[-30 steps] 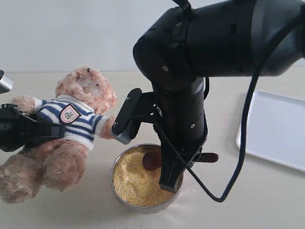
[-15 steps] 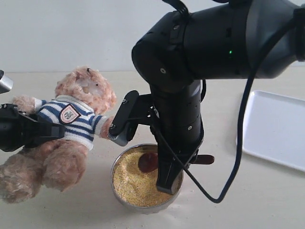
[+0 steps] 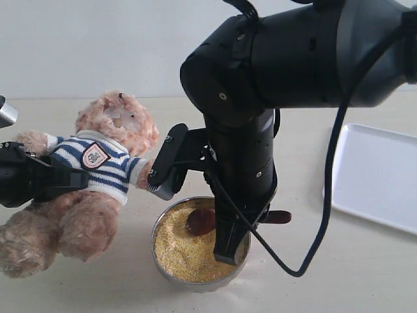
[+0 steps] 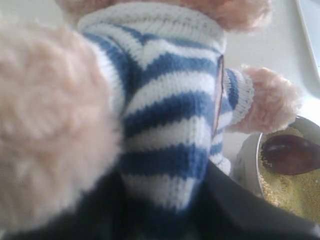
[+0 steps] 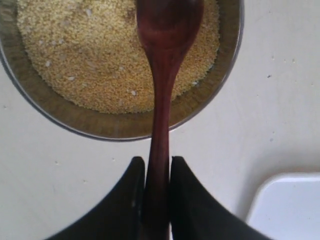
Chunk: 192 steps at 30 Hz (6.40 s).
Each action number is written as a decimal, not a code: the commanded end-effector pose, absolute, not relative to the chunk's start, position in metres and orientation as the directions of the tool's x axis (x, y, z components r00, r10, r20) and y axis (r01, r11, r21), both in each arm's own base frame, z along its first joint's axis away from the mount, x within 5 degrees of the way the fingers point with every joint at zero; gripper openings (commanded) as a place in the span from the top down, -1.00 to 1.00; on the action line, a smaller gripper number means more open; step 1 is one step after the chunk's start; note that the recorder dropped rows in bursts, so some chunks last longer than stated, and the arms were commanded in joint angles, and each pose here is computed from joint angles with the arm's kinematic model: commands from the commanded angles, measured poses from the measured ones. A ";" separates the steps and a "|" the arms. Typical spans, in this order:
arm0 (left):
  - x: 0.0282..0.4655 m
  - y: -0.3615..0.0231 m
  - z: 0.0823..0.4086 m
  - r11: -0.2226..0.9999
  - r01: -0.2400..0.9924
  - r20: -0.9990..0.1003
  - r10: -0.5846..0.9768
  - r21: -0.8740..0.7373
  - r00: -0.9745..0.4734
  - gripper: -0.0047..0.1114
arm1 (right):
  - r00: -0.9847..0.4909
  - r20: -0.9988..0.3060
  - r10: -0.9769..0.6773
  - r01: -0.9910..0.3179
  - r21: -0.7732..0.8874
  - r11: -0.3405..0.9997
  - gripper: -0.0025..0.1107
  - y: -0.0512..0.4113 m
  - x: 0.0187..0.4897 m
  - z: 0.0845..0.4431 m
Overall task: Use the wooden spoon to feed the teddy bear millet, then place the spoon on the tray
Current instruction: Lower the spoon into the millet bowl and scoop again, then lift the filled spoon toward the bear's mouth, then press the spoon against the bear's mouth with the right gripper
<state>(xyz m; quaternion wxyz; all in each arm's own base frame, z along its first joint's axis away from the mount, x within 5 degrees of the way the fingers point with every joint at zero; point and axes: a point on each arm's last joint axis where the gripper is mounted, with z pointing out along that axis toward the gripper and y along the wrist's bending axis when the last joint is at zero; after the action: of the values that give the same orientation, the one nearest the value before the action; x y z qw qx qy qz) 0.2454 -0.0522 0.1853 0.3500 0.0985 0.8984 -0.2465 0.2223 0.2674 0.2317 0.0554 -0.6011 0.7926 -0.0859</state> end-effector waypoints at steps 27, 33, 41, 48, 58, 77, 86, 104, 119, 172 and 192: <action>0.245 -0.054 0.186 0.853 0.350 -0.678 -0.005 -0.386 -0.735 0.83 | -0.228 0.013 -0.974 -0.957 -0.187 0.222 0.96 0.268 0.220 0.233; 0.245 -0.054 0.186 0.852 0.351 -0.678 -0.005 -0.387 -0.735 0.83 | -0.246 0.008 -0.969 -0.954 -0.177 0.240 0.96 0.268 0.219 0.233; 0.245 -0.054 0.186 0.851 0.356 -0.678 0.000 -0.386 -0.735 0.83 | -0.252 0.010 -0.968 -0.953 -0.177 0.246 0.96 0.268 0.219 0.233; 0.245 -0.054 0.186 0.851 0.357 -0.678 0.001 -0.385 -0.735 0.83 | -0.250 -0.052 -0.967 -0.947 -0.196 0.256 0.96 0.264 0.216 0.251; 0.245 -0.054 0.186 0.851 0.357 -0.678 0.001 -0.385 -0.735 0.83 | -0.273 -0.039 -0.961 -0.953 -0.128 0.276 0.96 0.259 0.206 0.259; 0.241 -0.056 0.183 0.841 0.366 -0.669 0.007 -0.398 -0.743 0.83 | -0.275 -0.245 -0.930 -0.932 -0.172 0.320 0.96 0.240 0.190 0.314; 0.241 -0.056 0.183 0.841 0.366 -0.669 0.007 -0.398 -0.743 0.83 | -0.225 -0.304 -0.926 -0.902 -0.295 0.316 0.96 0.242 0.201 0.319; 0.241 -0.056 0.184 0.836 0.365 -0.665 0.001 -0.409 -0.747 0.83 | -0.254 -0.519 -0.816 -0.854 -0.276 0.441 0.96 0.253 0.223 0.336; 0.241 -0.056 0.184 0.836 0.365 -0.665 0.001 -0.409 -0.747 0.83 | -0.424 -0.556 -0.715 -0.860 -0.001 0.511 0.96 0.269 0.265 0.340; 0.240 -0.058 0.185 0.824 0.371 -0.664 -0.009 -0.428 -0.747 0.83 | 0.023 -0.225 -0.974 -0.794 -0.596 0.119 0.96 0.321 0.281 0.302; 0.240 -0.058 0.185 0.824 0.371 -0.664 -0.009 -0.428 -0.747 0.83 | 0.036 -0.127 -0.991 -0.707 -0.704 0.064 0.96 0.337 0.274 0.293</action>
<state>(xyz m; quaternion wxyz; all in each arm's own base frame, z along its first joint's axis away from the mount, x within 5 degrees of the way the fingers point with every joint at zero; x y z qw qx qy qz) 0.2406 -0.0552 0.1831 0.3404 0.1048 0.8962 -0.2646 0.2731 0.3396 0.2897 0.3161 -0.6575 0.6504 -0.2116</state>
